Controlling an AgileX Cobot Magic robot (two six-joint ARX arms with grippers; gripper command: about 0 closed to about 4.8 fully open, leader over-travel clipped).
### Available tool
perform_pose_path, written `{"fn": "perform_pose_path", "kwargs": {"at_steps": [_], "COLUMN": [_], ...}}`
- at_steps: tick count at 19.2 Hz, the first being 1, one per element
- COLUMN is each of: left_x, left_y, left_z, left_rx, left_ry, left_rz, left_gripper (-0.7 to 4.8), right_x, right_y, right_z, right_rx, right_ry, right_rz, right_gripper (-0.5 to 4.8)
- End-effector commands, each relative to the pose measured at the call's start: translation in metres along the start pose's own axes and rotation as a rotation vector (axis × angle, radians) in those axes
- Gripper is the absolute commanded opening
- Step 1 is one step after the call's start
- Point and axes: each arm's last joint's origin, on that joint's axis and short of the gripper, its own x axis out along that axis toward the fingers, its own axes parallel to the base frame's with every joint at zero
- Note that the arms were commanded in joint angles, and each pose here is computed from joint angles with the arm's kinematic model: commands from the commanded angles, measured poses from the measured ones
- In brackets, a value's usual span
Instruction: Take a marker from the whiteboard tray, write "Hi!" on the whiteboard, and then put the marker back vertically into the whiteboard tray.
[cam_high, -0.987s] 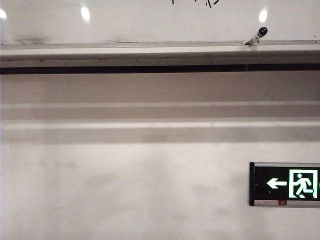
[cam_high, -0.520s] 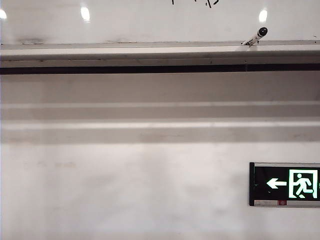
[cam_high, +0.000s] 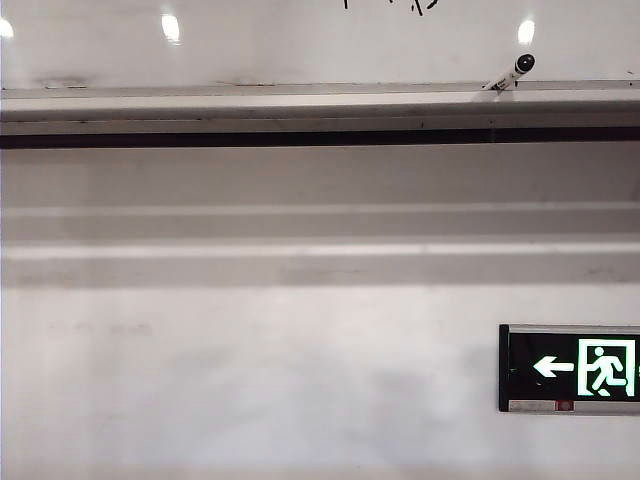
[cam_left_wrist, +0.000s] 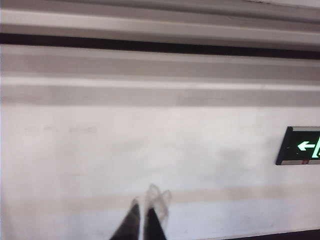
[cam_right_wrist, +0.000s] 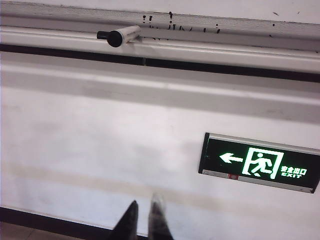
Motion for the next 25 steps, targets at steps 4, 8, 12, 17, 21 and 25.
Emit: {"fn": "perform_pose_path", "kwargs": {"at_steps": [4, 8, 12, 17, 21, 25], "left_x": [0.0, 0.0, 0.0, 0.0, 0.0, 0.0], "left_y": [0.0, 0.0, 0.0, 0.0, 0.0, 0.0], "left_z": [0.001, 0.001, 0.001, 0.001, 0.001, 0.001], "left_rx": [0.002, 0.002, 0.002, 0.002, 0.002, 0.002], "left_ry": [-0.007, -0.007, -0.007, -0.007, -0.007, -0.007], "left_rz": [0.003, 0.003, 0.004, 0.002, 0.002, 0.002], "left_gripper": [0.27, 0.26, 0.26, 0.27, 0.27, 0.26], "right_x": [0.0, 0.008, 0.016, 0.016, 0.016, 0.016], "right_y": [0.0, -0.014, -0.021, -0.021, -0.021, -0.021], "right_z": [0.002, -0.018, -0.04, -0.04, -0.041, -0.041], "right_rx": [0.007, -0.001, 0.046, 0.046, 0.046, 0.046], "right_ry": [-0.02, -0.004, -0.071, -0.069, -0.069, -0.069], "right_rz": [-0.004, -0.124, -0.153, -0.151, -0.151, -0.151], "right_gripper": [0.34, 0.34, 0.34, 0.34, 0.34, 0.34]}}
